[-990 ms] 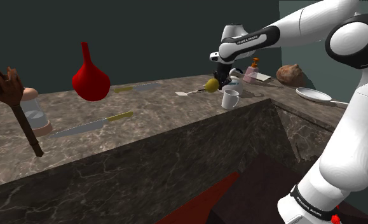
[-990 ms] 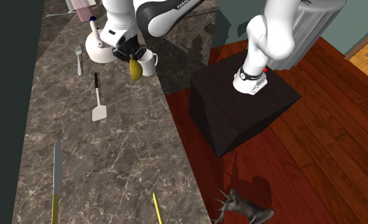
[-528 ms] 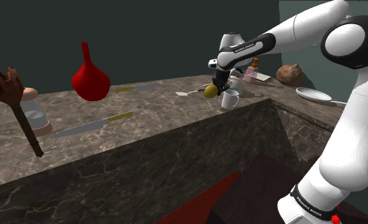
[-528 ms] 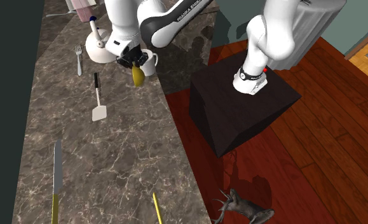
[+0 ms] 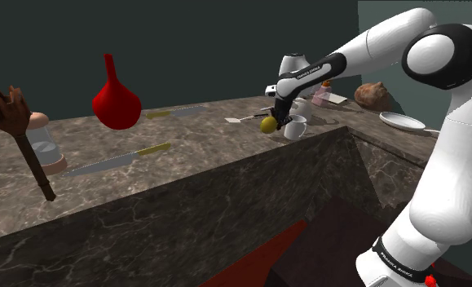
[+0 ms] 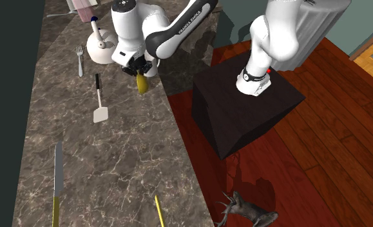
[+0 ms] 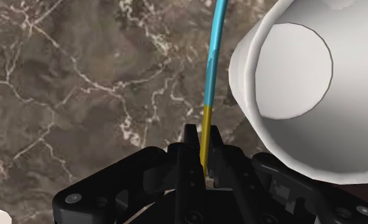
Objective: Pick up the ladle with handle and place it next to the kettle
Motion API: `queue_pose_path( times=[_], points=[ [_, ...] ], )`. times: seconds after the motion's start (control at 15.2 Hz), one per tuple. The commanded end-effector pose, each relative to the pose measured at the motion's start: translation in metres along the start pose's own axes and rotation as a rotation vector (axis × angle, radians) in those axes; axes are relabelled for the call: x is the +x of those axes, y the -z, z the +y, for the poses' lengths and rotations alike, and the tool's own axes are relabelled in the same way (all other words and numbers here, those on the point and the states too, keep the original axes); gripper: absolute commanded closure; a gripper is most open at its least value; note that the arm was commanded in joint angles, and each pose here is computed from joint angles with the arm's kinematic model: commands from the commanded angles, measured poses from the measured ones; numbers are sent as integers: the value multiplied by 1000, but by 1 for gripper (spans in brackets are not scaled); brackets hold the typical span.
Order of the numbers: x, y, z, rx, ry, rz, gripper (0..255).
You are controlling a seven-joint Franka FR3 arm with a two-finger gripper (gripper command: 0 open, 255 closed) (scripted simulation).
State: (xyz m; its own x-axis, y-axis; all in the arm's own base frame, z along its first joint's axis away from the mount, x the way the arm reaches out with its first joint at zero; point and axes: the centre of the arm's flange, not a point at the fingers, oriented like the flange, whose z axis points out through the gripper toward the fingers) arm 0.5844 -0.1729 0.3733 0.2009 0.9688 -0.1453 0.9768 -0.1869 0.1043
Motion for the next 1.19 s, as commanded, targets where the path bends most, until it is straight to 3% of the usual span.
queue_pose_path(
  times=[0.0,0.59,0.66,0.99,1.12],
  points=[
    [2,-11,-1,0,0,0,255],
    [3,-18,-2,0,0,0,255],
    [3,-18,-1,-1,0,0,0],
    [3,-18,-2,0,0,0,0],
    [3,8,-2,0,0,0,0]
  ],
)
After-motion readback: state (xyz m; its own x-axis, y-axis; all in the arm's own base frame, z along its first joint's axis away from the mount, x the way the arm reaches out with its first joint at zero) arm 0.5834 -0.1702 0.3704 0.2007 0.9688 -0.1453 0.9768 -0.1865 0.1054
